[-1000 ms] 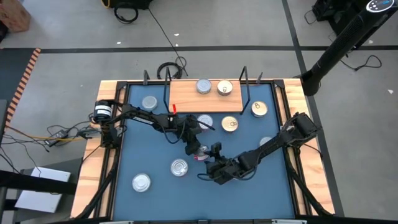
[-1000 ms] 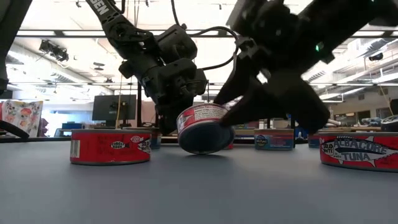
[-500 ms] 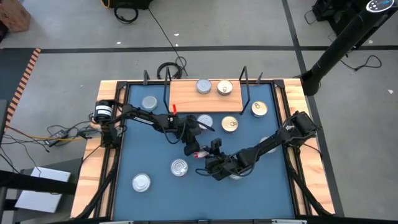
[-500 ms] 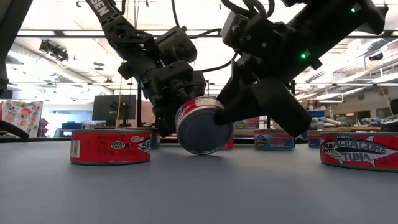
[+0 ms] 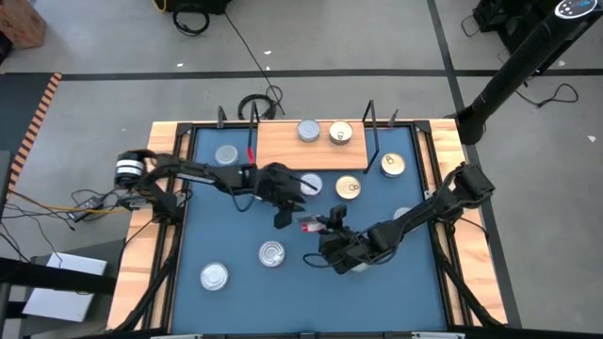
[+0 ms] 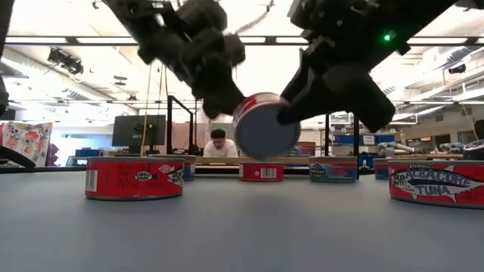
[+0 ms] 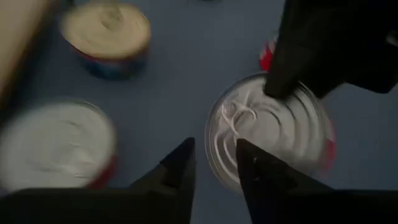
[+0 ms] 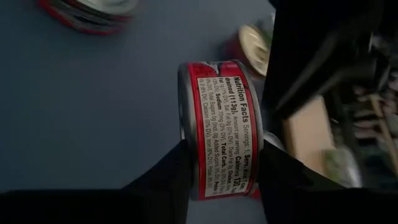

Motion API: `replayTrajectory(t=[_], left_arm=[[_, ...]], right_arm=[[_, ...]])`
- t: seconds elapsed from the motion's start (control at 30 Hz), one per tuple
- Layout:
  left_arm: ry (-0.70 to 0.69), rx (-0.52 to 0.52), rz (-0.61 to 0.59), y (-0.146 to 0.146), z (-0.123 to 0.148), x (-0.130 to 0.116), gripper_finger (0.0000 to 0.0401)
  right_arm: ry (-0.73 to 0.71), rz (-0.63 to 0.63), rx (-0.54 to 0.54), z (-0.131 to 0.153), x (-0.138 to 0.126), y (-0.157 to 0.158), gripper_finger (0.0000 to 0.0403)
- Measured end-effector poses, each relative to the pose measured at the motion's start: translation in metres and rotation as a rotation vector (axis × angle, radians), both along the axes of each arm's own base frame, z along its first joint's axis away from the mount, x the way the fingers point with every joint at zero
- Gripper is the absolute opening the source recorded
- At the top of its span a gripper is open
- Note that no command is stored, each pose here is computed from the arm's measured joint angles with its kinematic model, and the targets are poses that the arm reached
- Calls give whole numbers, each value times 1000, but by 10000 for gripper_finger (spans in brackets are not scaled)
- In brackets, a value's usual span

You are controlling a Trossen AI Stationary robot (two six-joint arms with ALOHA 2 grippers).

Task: Stack canned seafood by type on shelf
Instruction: Put the red tuna can on the shelf

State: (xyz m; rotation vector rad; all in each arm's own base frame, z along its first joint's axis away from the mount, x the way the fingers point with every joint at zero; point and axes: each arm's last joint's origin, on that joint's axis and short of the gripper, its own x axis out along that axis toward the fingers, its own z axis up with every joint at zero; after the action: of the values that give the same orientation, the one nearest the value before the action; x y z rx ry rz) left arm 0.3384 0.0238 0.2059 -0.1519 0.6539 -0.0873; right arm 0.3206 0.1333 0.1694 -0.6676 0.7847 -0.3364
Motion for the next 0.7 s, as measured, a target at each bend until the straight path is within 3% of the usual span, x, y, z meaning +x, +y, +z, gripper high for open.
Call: replayTrajectory(t=[0.17,0.3,0.53,0.7], left_arm=[[-53,152,27,-11,36,-21,155],[-128,266,23,-29,48,-35,155],[-286,185,50,-41,27,-59,126],[-421,63,-43,-47,17,-76,101]], right_arm=[[-13,-39,-34,12,-6,-6,143],[15,-48,-81,14,2,-23,143],[-24,-55,-151,25,26,-61,143],[-66,-43,-243,35,43,-90,143]])
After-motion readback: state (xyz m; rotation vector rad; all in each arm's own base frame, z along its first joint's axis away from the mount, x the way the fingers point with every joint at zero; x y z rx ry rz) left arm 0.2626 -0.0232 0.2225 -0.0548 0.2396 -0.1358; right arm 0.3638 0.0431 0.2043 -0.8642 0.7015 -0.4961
